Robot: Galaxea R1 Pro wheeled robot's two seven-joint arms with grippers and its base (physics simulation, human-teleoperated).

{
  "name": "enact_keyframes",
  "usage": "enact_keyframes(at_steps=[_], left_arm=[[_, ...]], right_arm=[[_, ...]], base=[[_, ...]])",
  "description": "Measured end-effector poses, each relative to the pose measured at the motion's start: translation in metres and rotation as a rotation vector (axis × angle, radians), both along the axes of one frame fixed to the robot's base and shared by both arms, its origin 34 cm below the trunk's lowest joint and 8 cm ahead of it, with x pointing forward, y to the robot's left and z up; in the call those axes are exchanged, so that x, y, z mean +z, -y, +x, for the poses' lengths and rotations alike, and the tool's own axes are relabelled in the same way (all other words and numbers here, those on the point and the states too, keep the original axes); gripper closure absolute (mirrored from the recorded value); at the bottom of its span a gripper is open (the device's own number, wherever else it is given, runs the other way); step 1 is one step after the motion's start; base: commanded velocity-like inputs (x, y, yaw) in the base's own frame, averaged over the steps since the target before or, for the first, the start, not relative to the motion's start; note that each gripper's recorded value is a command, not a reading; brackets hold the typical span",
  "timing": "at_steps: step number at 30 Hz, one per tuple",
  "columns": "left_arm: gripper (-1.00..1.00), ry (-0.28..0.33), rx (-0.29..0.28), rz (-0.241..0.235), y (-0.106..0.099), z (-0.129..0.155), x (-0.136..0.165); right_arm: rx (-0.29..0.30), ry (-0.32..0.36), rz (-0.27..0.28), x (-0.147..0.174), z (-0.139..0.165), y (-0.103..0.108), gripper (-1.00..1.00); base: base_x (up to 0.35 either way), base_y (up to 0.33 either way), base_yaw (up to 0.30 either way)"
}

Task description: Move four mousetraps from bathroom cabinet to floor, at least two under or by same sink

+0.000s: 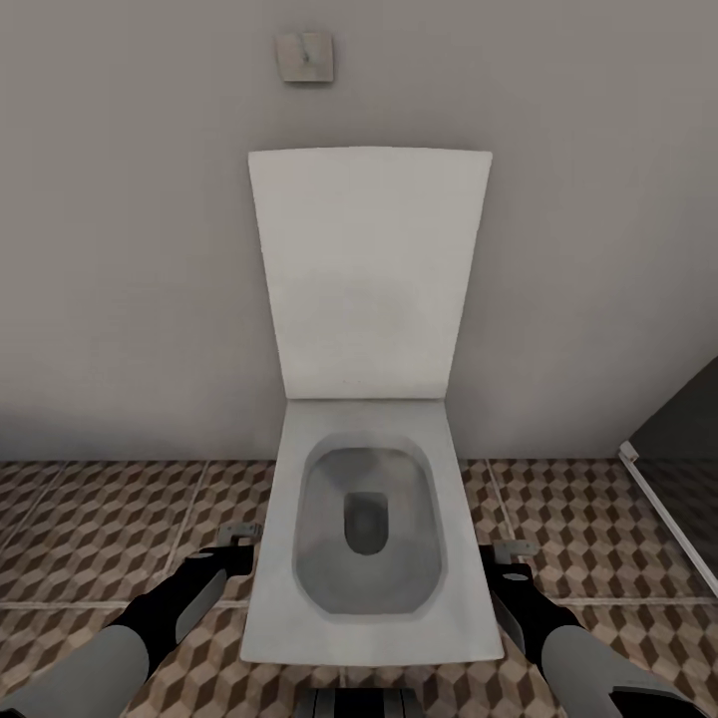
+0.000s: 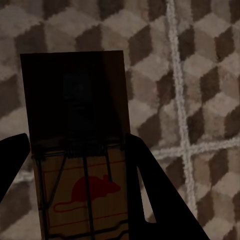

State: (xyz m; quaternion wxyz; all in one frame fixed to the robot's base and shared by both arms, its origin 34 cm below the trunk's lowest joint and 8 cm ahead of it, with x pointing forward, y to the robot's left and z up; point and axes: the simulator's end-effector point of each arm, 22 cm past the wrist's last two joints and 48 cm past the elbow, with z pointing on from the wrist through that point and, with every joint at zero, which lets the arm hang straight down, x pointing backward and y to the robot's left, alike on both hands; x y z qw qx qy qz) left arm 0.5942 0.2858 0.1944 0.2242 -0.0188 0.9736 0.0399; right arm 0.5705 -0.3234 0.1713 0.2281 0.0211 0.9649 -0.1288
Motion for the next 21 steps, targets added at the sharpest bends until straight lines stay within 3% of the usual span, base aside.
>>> enact_keyframes(at_steps=[21], left_arm=[[1.00, 0.003, -0.001, -0.002, 0.0018, 0.0011, 0.0007]], right_arm=[[0.000, 0.000, 0.000, 0.0000, 0.0000, -0.0001, 1.00]], base=[[0.000, -0.021, 0.000]])
